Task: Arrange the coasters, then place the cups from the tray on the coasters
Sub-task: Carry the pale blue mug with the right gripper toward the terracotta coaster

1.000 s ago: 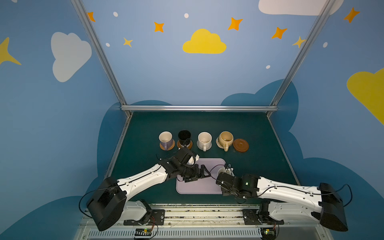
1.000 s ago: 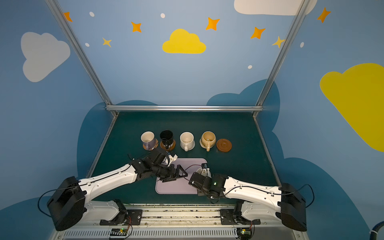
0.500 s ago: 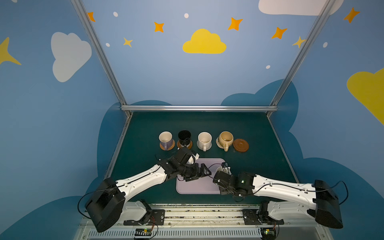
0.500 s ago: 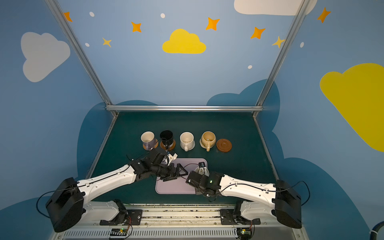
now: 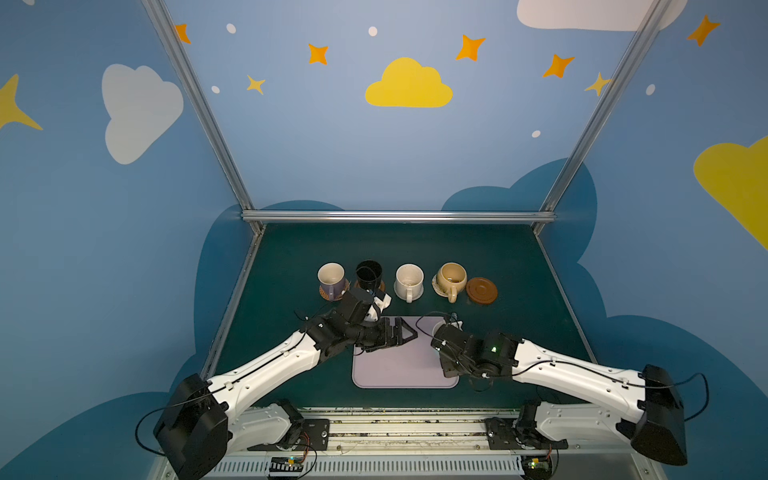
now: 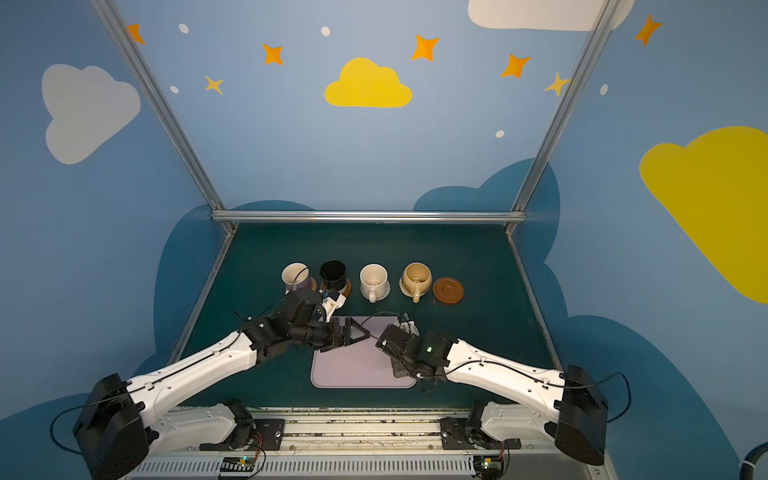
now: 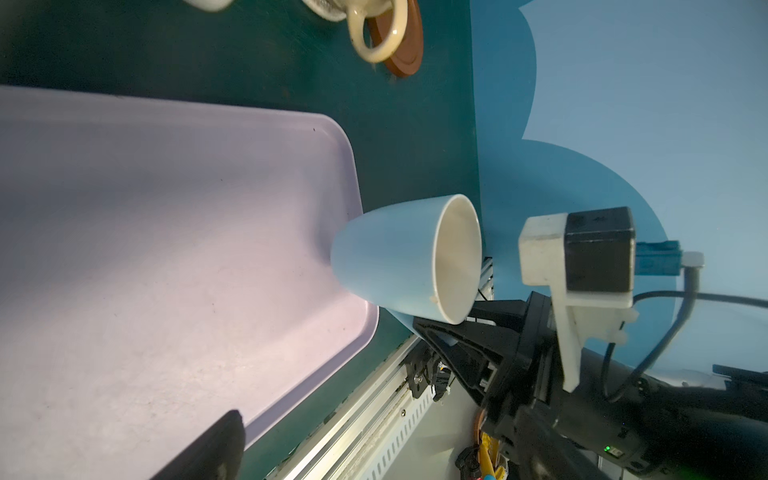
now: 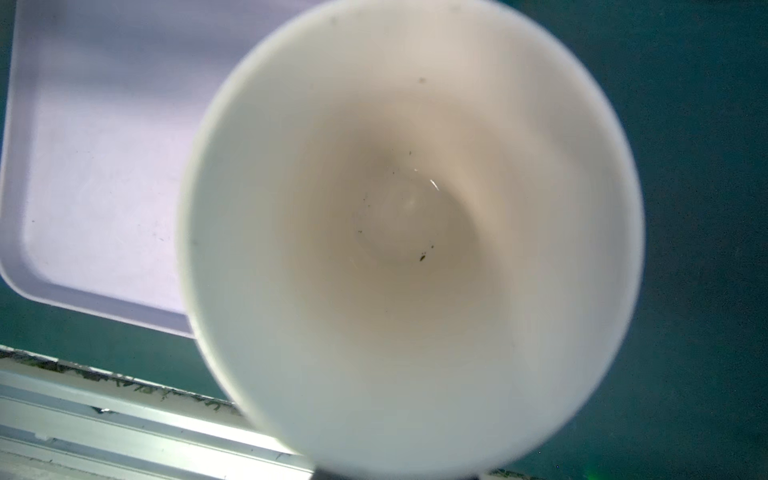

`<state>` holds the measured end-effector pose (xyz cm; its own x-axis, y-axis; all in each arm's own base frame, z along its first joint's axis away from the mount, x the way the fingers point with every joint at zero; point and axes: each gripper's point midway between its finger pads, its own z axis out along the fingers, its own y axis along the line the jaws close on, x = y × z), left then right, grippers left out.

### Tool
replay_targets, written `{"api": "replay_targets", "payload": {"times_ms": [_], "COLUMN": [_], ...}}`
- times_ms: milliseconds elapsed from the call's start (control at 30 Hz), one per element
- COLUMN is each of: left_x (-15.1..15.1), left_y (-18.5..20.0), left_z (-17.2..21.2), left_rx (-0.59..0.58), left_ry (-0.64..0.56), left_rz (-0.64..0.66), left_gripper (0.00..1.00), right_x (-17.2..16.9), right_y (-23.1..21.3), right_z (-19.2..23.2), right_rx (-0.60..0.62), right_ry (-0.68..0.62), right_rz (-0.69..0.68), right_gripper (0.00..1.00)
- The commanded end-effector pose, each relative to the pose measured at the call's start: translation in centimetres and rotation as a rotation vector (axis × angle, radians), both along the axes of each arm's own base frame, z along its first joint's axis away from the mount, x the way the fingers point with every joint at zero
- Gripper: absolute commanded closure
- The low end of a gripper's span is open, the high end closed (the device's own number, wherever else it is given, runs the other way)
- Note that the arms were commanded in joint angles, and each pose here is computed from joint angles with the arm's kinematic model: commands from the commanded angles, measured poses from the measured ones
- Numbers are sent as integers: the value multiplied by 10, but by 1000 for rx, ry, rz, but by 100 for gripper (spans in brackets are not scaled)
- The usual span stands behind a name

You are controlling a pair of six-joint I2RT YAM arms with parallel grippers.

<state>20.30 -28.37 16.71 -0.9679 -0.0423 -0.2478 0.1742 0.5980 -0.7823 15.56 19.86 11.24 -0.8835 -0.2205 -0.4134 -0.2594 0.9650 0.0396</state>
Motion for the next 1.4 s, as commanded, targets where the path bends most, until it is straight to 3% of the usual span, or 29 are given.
{"api": "replay_targets", "payload": {"times_ms": [0,300,1000,1367], "left_x": [6,23,62,81], "left_y": [4,-6,-45,-76], "left_z": [13,45,99,104], "left_rx": [-8,-170,-140,-102], "left_ry": [-36,-69,-229,-271], "left_rz": [-2,37,24,3], "left_gripper": [0,0,0,0], "right_x": [13,31,79,107], "right_y": [1,-7,-25,-61], "right_z": [26,46,84,114], "right_rx": [28,61,115,150], "right_ry": [-62,-98,-87,-144], "right_rz": [17,1,-12,-140], "right_gripper": [100,100,100,100]}}
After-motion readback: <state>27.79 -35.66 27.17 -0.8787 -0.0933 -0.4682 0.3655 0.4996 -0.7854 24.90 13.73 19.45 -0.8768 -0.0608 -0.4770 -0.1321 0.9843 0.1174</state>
